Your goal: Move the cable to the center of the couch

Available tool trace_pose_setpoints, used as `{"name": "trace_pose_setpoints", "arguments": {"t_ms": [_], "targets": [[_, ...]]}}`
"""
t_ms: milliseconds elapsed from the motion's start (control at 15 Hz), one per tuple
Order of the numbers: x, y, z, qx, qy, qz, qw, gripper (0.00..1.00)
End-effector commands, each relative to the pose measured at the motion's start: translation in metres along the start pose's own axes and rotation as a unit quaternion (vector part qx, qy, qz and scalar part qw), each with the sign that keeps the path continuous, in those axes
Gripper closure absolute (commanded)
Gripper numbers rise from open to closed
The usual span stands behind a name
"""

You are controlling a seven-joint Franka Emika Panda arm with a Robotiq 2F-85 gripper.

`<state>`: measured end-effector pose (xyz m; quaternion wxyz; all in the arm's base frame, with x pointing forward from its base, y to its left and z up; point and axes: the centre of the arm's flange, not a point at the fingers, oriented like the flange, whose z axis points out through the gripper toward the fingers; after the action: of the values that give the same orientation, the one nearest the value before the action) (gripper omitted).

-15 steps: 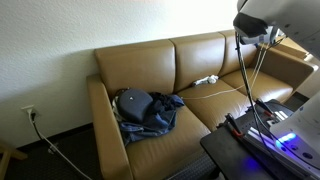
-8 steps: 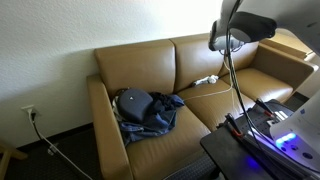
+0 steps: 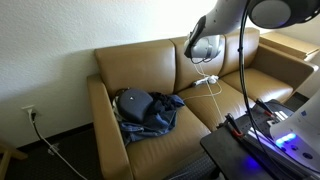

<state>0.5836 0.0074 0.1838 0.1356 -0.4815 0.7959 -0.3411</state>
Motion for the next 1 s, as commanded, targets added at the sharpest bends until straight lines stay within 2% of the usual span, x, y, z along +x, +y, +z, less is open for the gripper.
{"name": "trace_pose_setpoints", "arguments": {"t_ms": [0, 200, 267, 333, 400, 467, 533, 667, 933], "targets": [[0.016, 0.018, 0.002, -0.042, -0.081, 0.03, 0.9954, 0.99], [0.02, 0.032, 0.021, -0.11, -0.109, 0.05, 0.9867, 0.99], [0.022, 0.036, 0.032, -0.135, -0.113, 0.05, 0.983, 0.71], [0.025, 0.038, 0.035, -0.159, -0.121, 0.058, 0.9781, 0.69], [0.027, 0.044, 0.045, -0.191, -0.109, 0.05, 0.9743, 0.64], [0.032, 0.045, 0.052, -0.215, -0.09, 0.028, 0.9721, 0.56], [0.039, 0.049, 0.062, -0.221, -0.063, 0.002, 0.9732, 0.5], [0.063, 0.05, 0.074, -0.257, -0.031, -0.034, 0.9654, 0.35], [0.088, 0.041, 0.079, -0.3, 0.038, -0.127, 0.9447, 0.08]]}}
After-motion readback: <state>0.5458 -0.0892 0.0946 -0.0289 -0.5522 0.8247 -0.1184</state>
